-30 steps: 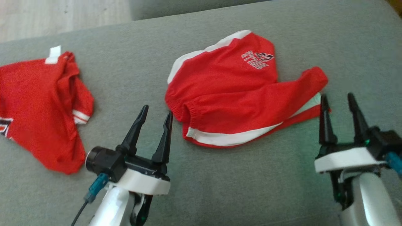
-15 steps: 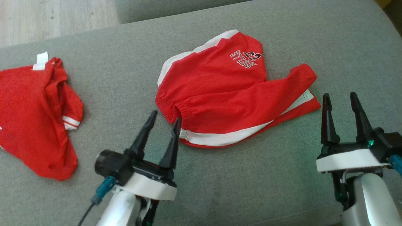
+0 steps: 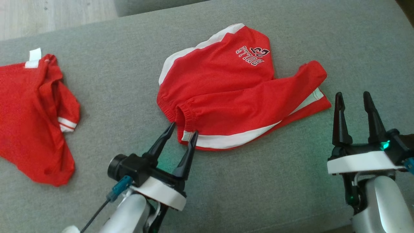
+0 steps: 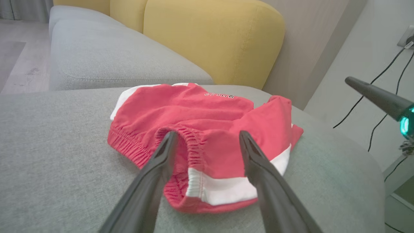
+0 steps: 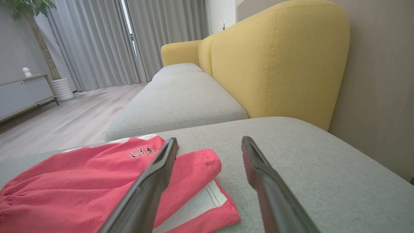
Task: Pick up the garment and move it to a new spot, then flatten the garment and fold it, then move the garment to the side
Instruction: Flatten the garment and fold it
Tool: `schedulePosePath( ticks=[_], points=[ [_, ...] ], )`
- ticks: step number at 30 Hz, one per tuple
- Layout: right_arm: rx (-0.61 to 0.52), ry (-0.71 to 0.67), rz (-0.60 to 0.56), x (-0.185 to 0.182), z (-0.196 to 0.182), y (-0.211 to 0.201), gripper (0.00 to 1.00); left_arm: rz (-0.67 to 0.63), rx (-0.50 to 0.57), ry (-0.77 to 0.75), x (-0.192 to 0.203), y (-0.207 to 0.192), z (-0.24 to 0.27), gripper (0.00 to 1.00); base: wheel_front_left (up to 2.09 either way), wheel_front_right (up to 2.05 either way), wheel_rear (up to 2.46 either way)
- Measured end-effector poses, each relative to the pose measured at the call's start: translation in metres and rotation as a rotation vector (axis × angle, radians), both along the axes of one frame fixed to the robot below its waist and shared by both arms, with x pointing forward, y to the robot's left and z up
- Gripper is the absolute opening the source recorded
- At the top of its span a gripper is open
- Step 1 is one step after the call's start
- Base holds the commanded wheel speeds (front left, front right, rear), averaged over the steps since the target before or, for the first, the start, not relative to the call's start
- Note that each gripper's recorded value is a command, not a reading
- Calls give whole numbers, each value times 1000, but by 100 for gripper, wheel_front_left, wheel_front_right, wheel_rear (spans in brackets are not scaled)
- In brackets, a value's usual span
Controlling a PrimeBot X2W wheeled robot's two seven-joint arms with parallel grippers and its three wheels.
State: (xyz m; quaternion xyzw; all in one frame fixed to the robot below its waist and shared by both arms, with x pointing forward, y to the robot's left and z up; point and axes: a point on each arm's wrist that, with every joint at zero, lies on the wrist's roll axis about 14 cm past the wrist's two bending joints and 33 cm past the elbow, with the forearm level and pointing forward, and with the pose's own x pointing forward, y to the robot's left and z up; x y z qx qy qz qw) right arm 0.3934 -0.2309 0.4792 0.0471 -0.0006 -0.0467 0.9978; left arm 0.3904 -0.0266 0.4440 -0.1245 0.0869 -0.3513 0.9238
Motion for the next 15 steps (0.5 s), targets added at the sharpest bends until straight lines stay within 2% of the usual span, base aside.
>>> schedulePosePath(
  ticks=[9, 15],
  points=[
    [-6, -6, -8, 6, 1, -3, 100, -65, 116, 52, -1, -3, -32, 100, 0, 0, 0],
    [-7, 11, -17, 3, -4, -7, 100, -94, 155, 61, 2, -7, -41, 100, 0, 0, 0]
  ],
)
